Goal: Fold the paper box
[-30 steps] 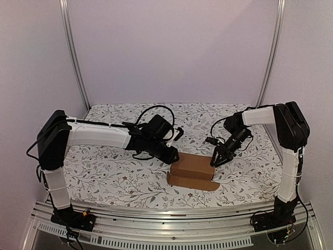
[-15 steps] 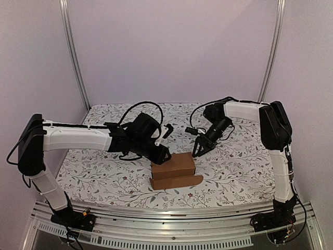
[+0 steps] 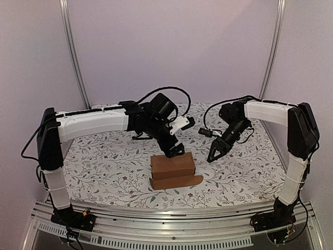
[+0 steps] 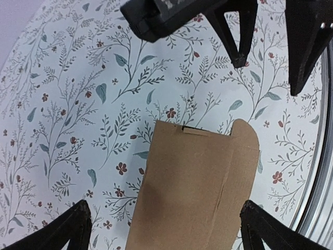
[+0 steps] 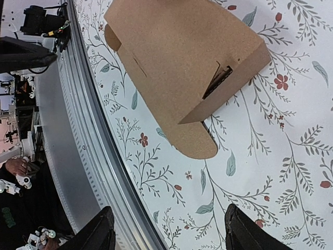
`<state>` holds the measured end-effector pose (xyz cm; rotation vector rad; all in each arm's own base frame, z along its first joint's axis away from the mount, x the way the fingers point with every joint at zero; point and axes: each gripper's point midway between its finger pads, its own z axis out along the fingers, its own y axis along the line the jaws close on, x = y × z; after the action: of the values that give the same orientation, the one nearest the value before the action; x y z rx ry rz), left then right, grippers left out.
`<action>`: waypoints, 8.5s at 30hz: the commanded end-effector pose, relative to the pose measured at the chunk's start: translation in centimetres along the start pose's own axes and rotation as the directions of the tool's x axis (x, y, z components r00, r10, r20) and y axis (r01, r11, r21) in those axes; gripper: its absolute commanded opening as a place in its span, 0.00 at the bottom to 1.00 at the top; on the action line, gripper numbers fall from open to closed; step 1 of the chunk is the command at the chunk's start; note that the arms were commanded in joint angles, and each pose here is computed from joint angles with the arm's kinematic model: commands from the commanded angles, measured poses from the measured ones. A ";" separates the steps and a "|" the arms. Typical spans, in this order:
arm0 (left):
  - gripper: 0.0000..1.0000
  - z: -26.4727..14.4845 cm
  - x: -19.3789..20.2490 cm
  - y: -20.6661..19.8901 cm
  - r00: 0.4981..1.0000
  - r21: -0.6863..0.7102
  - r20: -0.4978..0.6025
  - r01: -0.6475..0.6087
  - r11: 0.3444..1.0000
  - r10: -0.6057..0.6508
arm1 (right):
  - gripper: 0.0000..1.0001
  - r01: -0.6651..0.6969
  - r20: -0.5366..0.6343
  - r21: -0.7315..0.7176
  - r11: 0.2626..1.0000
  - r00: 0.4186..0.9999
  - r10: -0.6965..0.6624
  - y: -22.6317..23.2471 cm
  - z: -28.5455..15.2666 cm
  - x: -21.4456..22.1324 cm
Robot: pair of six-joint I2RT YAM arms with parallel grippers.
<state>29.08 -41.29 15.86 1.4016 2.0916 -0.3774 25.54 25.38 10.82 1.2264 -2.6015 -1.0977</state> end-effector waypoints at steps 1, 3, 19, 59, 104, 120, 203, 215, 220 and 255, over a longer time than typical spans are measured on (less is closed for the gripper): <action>1.00 3.1 4.6 -1.2 0.974 0.153 -0.189 -0.093 0.984 0.122 | 0.71 0.011 0.024 0.033 0.999 1.000 -0.012 -0.8 -0.3 0.6; 1.00 4.4 5.1 -1.4 0.964 0.185 -0.221 -0.105 0.977 0.145 | 0.71 -0.006 0.030 0.026 1.000 1.000 0.006 -1.2 -0.5 1.1; 0.95 9.3 7.4 -1.9 0.933 0.269 -0.321 -0.073 0.960 0.161 | 0.69 -0.069 0.021 -0.028 0.997 0.997 0.070 -2.5 -0.1 2.0; 0.84 7.8 5.0 -0.7 0.960 0.194 -0.270 -0.029 0.981 0.082 | 0.67 -0.142 -0.159 -0.052 0.988 0.978 0.132 -3.1 4.9 4.0; 0.82 7.0 3.4 -0.2 0.985 0.096 -0.069 0.166 0.981 -0.160 | 0.17 -0.068 0.122 0.037 0.997 0.990 0.064 -3.1 2.6 -1.5; 0.82 7.5 3.1 0.4 0.971 0.060 -0.062 0.234 0.970 -0.230 | 0.10 0.033 0.116 0.272 0.962 0.991 -0.067 -2.9 2.9 -2.7; 0.78 11.6 5.4 -1.3 0.969 0.068 -0.079 0.239 0.969 -0.233 | 0.25 -0.197 0.126 0.131 0.972 0.975 0.181 -8.5 4.0 -1.1; 0.78 12.8 6.3 -1.3 0.965 0.056 -0.113 0.245 0.968 -0.237 | 0.30 -0.179 0.146 0.045 0.983 0.974 0.171 -6.6 3.9 -1.6; 0.78 13.4 6.6 -1.6 0.964 0.058 -0.123 0.243 0.968 -0.235 | 0.37 -0.188 0.105 0.042 0.981 0.978 0.183 -6.8 4.8 -1.1; 0.78 14.3 7.0 -3.5 0.976 0.044 -0.133 0.179 0.983 -0.172 | 0.99 -0.164 -0.086 0.398 0.903 0.973 0.214 -11.2 7.2 3.7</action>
<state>30.64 -45.84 4.23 1.2346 2.2667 -0.4615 28.84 26.27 2.72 1.1075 -2.8581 -0.7738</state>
